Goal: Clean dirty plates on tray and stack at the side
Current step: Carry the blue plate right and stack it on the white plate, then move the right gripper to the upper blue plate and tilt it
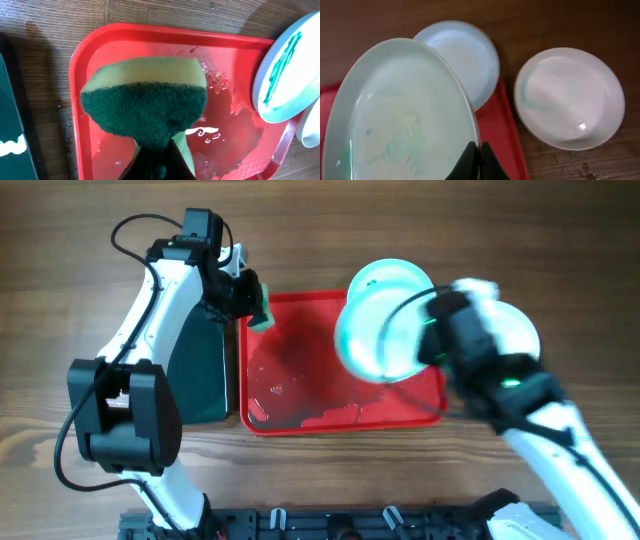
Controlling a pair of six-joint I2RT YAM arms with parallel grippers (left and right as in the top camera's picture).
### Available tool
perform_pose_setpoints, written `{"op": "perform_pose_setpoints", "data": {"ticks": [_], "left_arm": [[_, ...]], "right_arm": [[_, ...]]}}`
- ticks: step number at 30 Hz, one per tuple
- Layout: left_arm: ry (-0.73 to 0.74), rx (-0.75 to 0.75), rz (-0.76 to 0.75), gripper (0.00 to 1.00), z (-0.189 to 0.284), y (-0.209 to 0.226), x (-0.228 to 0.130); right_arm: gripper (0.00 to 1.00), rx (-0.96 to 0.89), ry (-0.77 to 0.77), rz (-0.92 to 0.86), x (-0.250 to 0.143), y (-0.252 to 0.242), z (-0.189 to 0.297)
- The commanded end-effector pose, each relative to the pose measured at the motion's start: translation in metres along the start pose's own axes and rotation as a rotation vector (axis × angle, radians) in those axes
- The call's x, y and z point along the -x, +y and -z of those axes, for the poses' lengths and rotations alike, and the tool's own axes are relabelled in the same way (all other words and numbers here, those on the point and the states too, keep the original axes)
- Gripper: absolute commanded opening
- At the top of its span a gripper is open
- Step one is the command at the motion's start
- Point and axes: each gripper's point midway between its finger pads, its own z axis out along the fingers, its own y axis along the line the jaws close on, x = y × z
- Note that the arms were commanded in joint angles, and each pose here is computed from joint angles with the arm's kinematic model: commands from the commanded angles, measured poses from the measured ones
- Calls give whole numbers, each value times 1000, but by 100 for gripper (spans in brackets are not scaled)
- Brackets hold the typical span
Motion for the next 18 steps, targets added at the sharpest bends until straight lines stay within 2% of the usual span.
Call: {"op": "perform_pose_setpoints", "data": {"ticks": [1,4,7,10,15,16,17,18], "left_arm": [[-12,21,-1,4,0,3,4],[-13,27,-1,4,0,4,4],[-21,39,-2,4,0,6,6],[-21,39,-7,4,0,6,6],[-21,40,-9,4,0,6,6],[-21,39,-9,4,0,6,6],[-21,40,-9,4,0,6,6],[-20,39,-9,4,0,6,6]], "right_arm": [[4,18,32,-163,17,-43,0],[4,-118,51,-340,20,-117,-15],[4,-225,135,-477,-6,-173,-41],[4,-268,199,-551,-27,-198,-67],[4,-300,338,-563,-56,-208,-120],[13,-306,373,-556,-64,-209,-128],[28,-308,414,-538,-74,-209,-134],[29,-312,430,-539,-77,-209,-135]]}}
